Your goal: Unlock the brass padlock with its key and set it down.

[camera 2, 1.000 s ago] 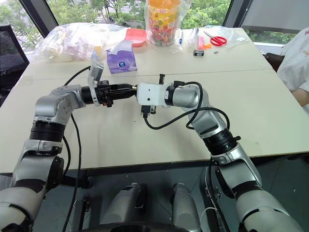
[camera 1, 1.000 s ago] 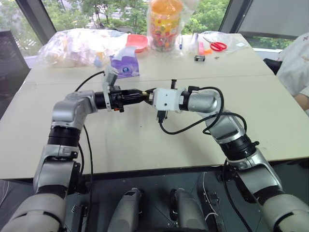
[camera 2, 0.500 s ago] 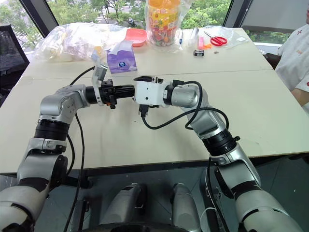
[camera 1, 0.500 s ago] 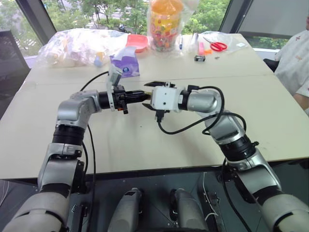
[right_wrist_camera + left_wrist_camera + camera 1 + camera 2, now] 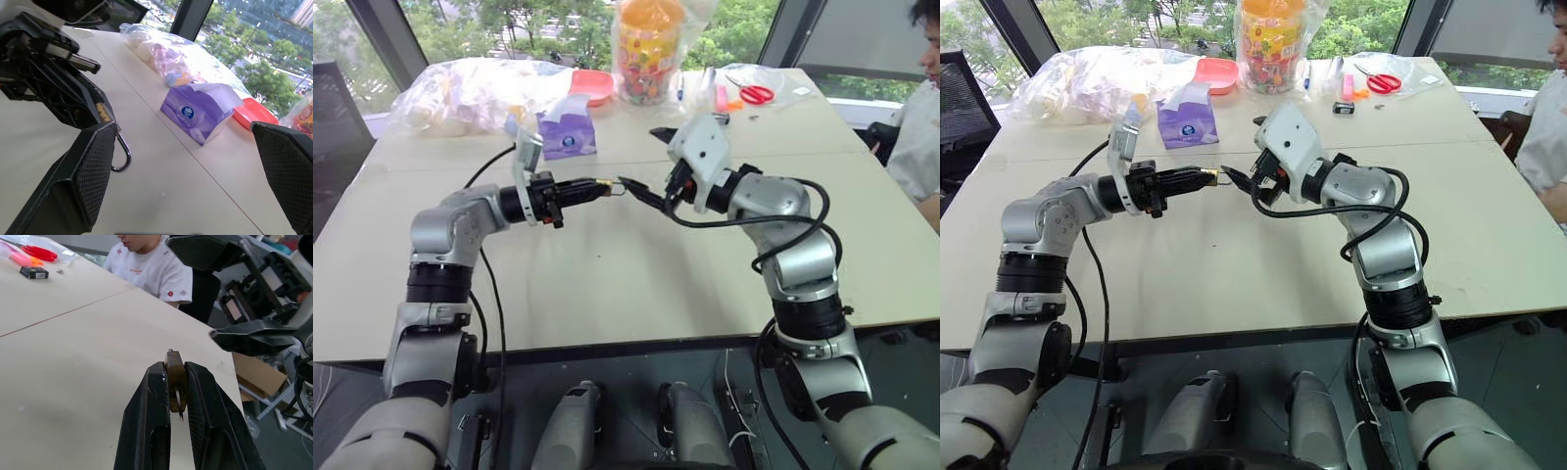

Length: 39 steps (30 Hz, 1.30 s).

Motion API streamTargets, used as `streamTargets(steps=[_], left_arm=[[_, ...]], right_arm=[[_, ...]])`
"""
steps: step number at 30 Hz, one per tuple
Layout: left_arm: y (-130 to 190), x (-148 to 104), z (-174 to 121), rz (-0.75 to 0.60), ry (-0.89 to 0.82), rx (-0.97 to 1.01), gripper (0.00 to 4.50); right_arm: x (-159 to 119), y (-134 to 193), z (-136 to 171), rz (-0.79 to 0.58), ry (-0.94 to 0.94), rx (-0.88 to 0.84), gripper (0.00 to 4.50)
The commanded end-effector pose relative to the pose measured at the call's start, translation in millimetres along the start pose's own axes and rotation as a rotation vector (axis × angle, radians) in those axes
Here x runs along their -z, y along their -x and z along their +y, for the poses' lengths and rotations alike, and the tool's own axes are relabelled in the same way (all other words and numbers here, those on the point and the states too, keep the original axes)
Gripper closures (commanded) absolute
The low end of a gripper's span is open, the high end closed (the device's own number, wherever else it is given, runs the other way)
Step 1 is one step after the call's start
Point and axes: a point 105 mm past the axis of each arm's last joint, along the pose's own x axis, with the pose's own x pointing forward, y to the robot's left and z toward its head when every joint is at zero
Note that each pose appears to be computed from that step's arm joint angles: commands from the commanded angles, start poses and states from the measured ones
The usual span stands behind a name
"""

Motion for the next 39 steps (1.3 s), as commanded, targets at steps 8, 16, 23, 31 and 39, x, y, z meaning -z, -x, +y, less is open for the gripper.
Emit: streamTargets(steps=[8,16,23,31,39], left_arm=[[0,-21,-19,-0.053,-0.061,0.065,4.5],[2,-23,-28,-0.043,-0.103,0.109,4.5],[2,-20,-22,-0.028,-0.11,0.086,4.5],[-9,-7,-12,-0.018,-0.068,0.051,4.5],[-58,50,5,0.057,0.167,-0.003,4.5]], right_arm=[[-2,-5,-4,-0.011,0.031,-0.007,0.02],[5,-6,-1,0.01,0.03,-0.047,0.02],[8,-3,0,0.022,0.026,-0.061,0.02],[26,23,-20,0.132,0.062,0.015,0.02],[64,84,-10,0.469,-0.182,0.022,0.02]])
